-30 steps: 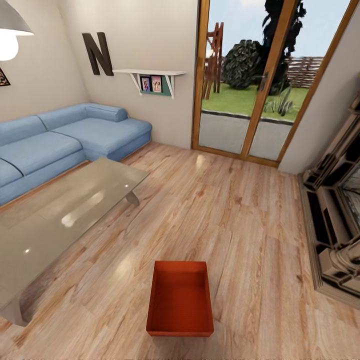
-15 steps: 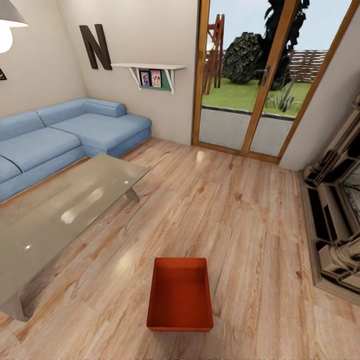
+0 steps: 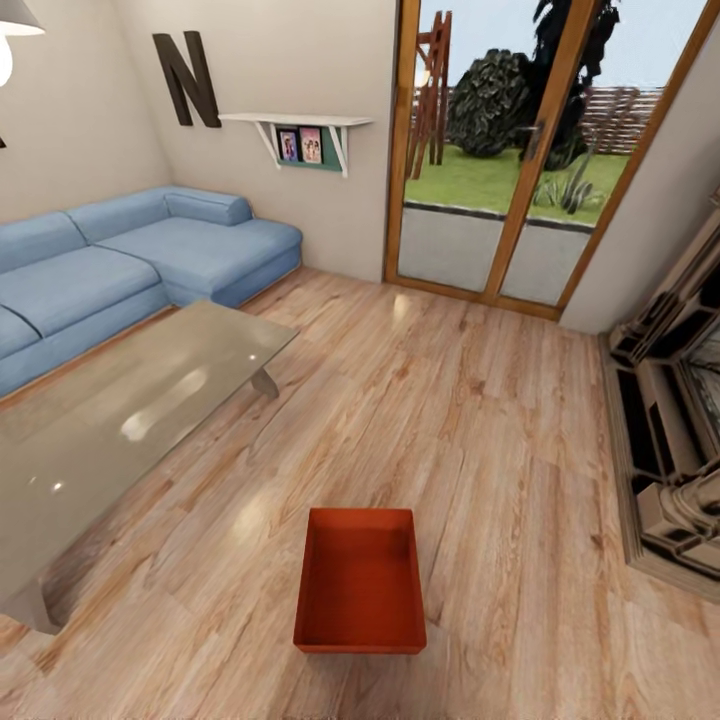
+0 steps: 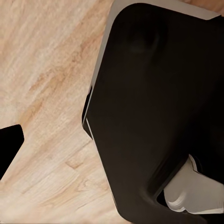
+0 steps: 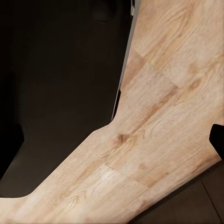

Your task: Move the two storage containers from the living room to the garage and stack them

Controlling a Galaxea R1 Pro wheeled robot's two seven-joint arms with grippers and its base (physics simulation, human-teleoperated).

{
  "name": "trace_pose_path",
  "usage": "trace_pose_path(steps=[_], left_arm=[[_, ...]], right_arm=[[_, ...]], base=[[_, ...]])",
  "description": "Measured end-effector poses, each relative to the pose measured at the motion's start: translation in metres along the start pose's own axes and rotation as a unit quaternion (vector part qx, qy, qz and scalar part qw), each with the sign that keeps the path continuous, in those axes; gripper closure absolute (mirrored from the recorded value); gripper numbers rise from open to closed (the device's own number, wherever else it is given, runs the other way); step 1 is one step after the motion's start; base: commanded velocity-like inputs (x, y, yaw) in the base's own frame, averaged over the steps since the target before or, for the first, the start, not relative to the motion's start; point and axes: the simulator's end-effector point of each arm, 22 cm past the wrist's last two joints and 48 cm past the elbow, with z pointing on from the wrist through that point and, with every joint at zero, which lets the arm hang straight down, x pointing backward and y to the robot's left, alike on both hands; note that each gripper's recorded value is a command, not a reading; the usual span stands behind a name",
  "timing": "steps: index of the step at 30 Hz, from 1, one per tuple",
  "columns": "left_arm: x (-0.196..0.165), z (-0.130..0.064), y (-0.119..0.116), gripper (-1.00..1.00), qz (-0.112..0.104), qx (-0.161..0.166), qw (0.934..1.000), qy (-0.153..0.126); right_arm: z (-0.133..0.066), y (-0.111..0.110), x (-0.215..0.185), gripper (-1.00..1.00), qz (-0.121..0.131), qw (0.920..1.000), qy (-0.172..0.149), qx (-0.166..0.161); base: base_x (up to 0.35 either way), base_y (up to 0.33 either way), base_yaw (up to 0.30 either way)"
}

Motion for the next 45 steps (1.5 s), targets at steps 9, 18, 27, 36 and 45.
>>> trace_pose_path(steps=[9, 18, 27, 36, 45], left_arm=[[0.006, 0.001, 0.002, -1.0, 0.0, -0.002, 1.0, 0.007], [0.011, 0.003, 0.003, -1.0, 0.001, -0.005, 0.9999, 0.014], [0.017, 0.004, 0.005, -1.0, 0.001, -0.007, 0.9998, 0.021], [0.022, 0.005, 0.007, -1.0, 0.002, -0.009, 0.9996, 0.028], [0.028, 0.006, 0.008, -1.0, 0.003, -0.011, 0.9993, 0.035]], right_arm=[[0.0, 0.001, 0.005, -1.0, 0.0, 1.0, 0.007, -0.001], [0.0, 0.002, 0.011, -1.0, 0.0, 0.9999, 0.014, -0.003], [0.001, 0.003, 0.017, -1.0, 0.0, 0.9998, 0.021, -0.004], [0.001, 0.004, 0.023, -1.0, 0.0, 0.9996, 0.029, -0.005], [0.001, 0.005, 0.028, -1.0, 0.0, 0.9993, 0.036, -0.006]], base=[[0.0, 0.0, 0.0], [0.0, 0.0, 0.0], [0.0, 0.0, 0.0], [0.0, 0.0, 0.0], [0.0, 0.0, 0.0]])
